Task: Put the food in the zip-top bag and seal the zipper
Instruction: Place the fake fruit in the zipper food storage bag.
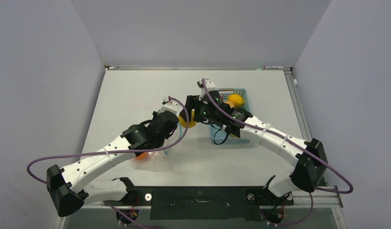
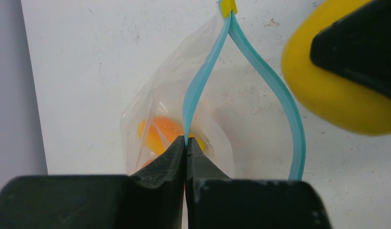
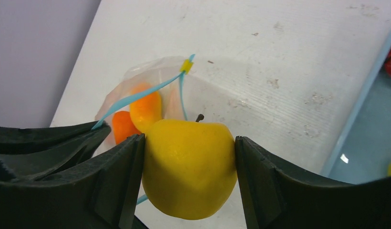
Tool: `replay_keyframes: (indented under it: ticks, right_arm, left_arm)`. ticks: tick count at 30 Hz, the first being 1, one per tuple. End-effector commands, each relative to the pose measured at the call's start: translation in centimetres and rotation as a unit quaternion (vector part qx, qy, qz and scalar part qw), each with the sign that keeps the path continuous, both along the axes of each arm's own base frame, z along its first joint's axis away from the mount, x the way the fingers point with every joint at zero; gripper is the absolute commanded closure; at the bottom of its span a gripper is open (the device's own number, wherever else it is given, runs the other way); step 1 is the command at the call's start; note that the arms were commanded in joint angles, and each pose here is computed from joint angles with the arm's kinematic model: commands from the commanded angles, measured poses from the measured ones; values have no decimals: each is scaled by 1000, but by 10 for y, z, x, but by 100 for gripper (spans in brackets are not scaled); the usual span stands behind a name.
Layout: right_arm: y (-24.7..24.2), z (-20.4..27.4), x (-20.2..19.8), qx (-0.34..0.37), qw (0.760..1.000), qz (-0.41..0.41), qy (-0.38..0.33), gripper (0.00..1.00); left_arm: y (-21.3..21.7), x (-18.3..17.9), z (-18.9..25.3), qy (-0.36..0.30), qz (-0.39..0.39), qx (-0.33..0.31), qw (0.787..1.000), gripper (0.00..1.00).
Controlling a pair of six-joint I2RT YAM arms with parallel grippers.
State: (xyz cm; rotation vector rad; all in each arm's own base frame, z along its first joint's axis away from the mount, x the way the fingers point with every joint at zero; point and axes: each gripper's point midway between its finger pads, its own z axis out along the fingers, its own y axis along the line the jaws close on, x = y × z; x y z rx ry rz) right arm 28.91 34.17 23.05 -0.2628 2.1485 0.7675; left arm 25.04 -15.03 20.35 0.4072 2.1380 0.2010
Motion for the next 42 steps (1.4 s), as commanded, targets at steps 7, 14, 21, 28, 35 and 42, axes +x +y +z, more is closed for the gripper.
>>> replay_keyframes:
  ticks: [7,14,21,28,35,42]
  right_arm:
    - [54,21,-20,101,994,34,4,61]
    - [66,-1,-21,100,994,30,23,60]
    - [72,-23,-22,100,994,22,47,59]
    - [82,-32,-19,116,991,17,60,50]
    - [86,-37,-18,119,990,15,68,21]
    - [82,-29,-18,125,990,14,61,11]
  left_arm:
    - [-2,3,13,-20,4,-22,1000,100]
    - [-2,3,15,-22,4,-25,999,100]
    - [-1,2,16,-24,4,-27,999,100]
    - [0,2,17,-26,5,-29,999,100]
    - [0,2,17,-25,5,-28,999,100]
    - [-1,2,15,-24,5,-26,999,100]
